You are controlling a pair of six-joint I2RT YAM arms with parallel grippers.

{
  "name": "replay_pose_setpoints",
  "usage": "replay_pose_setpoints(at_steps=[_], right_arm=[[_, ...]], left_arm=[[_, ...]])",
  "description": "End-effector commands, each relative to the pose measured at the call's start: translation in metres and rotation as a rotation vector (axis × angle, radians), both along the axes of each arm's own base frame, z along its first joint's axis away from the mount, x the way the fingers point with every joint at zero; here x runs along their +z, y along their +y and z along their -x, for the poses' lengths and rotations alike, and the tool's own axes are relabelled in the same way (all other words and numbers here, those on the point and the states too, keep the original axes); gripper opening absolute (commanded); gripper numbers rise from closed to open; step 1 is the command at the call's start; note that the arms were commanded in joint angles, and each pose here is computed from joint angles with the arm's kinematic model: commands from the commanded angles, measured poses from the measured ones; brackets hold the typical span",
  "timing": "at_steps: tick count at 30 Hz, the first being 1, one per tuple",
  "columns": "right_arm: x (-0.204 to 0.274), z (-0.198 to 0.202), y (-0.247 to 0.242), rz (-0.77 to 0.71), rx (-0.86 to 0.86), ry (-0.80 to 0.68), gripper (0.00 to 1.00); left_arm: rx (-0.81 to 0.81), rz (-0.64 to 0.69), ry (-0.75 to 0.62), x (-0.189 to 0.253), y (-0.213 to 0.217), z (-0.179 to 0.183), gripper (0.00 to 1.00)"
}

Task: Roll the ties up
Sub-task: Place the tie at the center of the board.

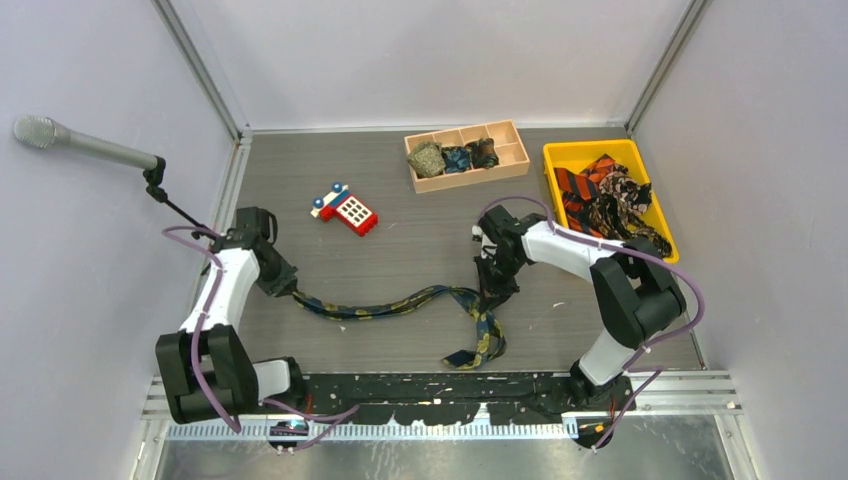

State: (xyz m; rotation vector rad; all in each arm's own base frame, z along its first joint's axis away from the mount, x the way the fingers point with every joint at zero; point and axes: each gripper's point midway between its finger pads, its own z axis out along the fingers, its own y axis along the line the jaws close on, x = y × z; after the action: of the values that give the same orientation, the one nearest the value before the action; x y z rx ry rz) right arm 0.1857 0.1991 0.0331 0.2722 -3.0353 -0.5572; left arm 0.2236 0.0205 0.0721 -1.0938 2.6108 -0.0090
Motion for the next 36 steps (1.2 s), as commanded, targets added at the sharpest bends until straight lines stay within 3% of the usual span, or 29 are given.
replay_pose_setpoints(at_steps=[1,3,6,13,17,25,29,36], right_arm=[[0.008,-0.009,0.001,0.006,0.026,-0.027,0.01],[0.008,-0.010,0.001,0.006,0.027,-0.030,0.00],[0.008,-0.011,0.001,0.010,0.031,-0.027,0.09],[0.016,-0.021,0.000,0.038,0.026,-0.052,0.44],[0.037,-0.037,0.002,0.044,0.017,-0.108,0.54],[0.084,-0.048,0.008,0.012,-0.037,-0.213,0.59],[0.113,-0.036,0.024,-0.096,-0.099,-0.290,0.59],[0.115,0.021,0.082,-0.313,-0.200,-0.254,0.45]], left_arm=[[0.018,0.036,-0.079,0.014,-0.002,-0.018,0.23],[-0.004,0.063,-0.115,0.020,-0.008,-0.023,0.40],[-0.047,0.082,-0.178,0.033,-0.014,-0.026,0.53],[-0.196,-0.003,-0.253,0.066,-0.013,-0.014,0.58],[-0.344,-0.025,-0.289,0.083,-0.037,-0.013,0.59],[-0.837,0.044,-0.342,0.098,-0.148,-0.015,0.58],[-1.013,0.022,-0.352,0.093,-0.180,-0.013,0.59],[-1.185,0.060,-0.304,0.073,-0.223,-0.010,0.63]])
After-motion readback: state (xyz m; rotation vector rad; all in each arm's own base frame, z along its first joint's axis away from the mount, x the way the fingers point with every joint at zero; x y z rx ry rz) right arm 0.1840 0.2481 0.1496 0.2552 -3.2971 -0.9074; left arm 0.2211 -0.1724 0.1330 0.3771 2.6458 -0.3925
